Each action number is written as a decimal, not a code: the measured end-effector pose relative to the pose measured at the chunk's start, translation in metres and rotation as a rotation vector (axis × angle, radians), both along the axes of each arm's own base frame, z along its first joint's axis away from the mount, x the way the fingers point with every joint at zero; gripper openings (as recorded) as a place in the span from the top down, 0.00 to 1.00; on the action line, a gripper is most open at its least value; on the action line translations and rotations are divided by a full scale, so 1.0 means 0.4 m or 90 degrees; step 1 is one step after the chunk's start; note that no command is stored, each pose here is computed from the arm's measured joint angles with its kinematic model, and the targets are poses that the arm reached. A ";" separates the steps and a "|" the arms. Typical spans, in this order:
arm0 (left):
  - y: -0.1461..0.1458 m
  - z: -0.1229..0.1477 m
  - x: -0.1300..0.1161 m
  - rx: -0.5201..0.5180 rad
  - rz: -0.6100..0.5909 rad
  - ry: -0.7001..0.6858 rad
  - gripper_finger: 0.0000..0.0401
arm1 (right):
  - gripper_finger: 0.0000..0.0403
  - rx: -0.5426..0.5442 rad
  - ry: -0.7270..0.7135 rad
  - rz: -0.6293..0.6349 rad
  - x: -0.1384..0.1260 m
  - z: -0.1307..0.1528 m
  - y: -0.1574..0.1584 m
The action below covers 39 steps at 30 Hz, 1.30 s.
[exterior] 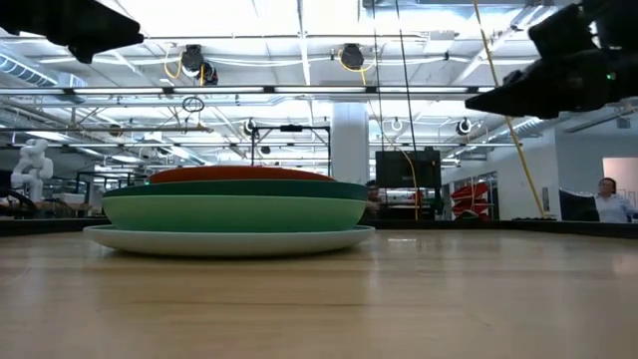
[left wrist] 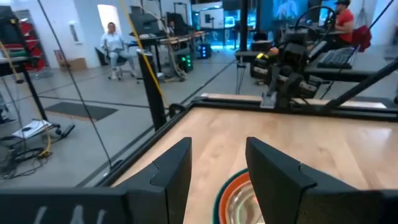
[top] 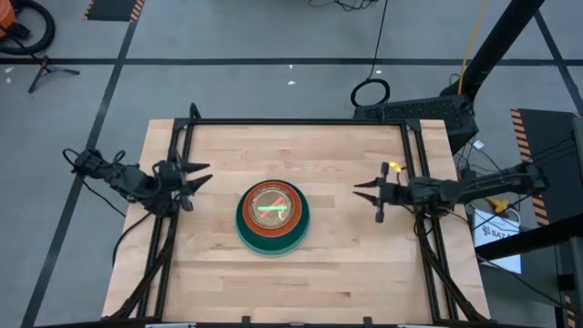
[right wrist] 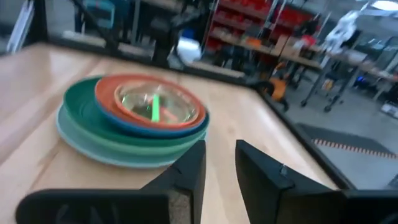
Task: Stack plastic plates
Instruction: Return to Home Position
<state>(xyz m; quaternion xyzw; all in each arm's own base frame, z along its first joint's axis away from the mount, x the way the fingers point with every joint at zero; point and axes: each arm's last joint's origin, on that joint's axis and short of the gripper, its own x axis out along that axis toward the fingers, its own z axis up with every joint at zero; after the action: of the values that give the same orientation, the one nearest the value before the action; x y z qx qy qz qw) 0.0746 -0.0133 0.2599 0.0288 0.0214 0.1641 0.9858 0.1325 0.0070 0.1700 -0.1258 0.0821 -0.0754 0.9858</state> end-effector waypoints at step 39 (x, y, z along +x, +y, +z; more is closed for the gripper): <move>-0.015 -0.247 0.065 -0.088 0.019 -0.012 0.60 | 0.94 -0.015 -0.179 0.099 -0.092 0.027 0.000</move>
<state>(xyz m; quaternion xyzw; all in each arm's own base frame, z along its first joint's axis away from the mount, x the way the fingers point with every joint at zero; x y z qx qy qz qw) 0.1007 -0.0193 0.1609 -0.0413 0.0241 0.1772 0.9830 0.0955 0.0071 0.1807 -0.1316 -0.0677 -0.0168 0.9889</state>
